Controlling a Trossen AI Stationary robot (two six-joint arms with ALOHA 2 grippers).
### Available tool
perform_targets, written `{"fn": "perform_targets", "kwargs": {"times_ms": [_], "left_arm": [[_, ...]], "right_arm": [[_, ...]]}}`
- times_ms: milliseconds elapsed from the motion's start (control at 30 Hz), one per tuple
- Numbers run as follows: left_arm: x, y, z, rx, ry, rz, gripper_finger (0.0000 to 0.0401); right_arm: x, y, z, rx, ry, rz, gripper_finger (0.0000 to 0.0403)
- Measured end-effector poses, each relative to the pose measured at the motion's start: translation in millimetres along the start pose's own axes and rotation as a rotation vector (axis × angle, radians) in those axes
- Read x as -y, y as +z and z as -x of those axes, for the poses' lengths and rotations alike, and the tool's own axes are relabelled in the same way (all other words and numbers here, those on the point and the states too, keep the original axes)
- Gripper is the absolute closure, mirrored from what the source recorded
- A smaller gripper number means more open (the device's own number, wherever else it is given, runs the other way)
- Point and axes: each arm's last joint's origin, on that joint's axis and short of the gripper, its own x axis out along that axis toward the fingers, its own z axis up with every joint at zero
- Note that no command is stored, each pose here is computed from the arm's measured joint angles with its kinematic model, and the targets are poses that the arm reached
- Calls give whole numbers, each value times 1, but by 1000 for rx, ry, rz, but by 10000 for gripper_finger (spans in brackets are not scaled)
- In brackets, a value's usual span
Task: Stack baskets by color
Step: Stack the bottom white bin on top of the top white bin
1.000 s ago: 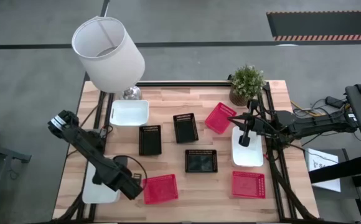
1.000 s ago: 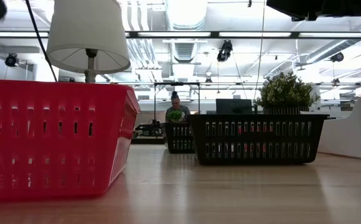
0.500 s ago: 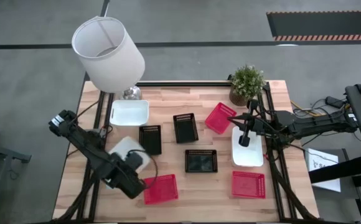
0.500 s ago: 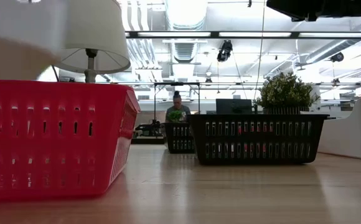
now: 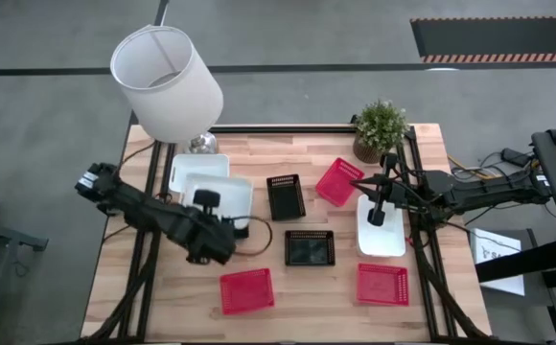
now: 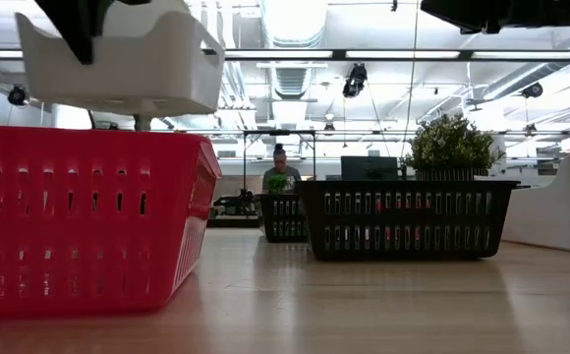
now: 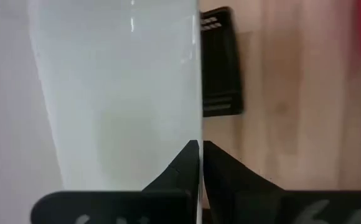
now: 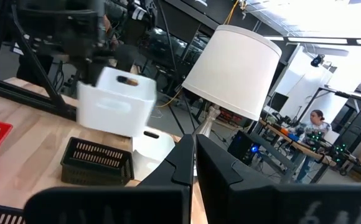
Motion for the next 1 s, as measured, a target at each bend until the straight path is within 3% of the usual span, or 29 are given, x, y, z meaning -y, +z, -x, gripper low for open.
{"fn": "perform_targets", "kwargs": {"times_ms": [233, 367, 767, 1000], "left_arm": [[-41, -43, 2, 73, 4, 83, 401], [-53, -64, -5, 118, 5, 50, 401], [-76, -94, -41, 49, 34, 53, 401], [-86, -98, -51, 51, 46, 58, 401]], "right_arm": [[0, 0, 0, 1, 0, -5, 394], [0, 0, 0, 1, 0, -5, 394], [0, 0, 0, 2, -1, -6, 394], [0, 0, 0, 2, -1, -6, 394]]}}
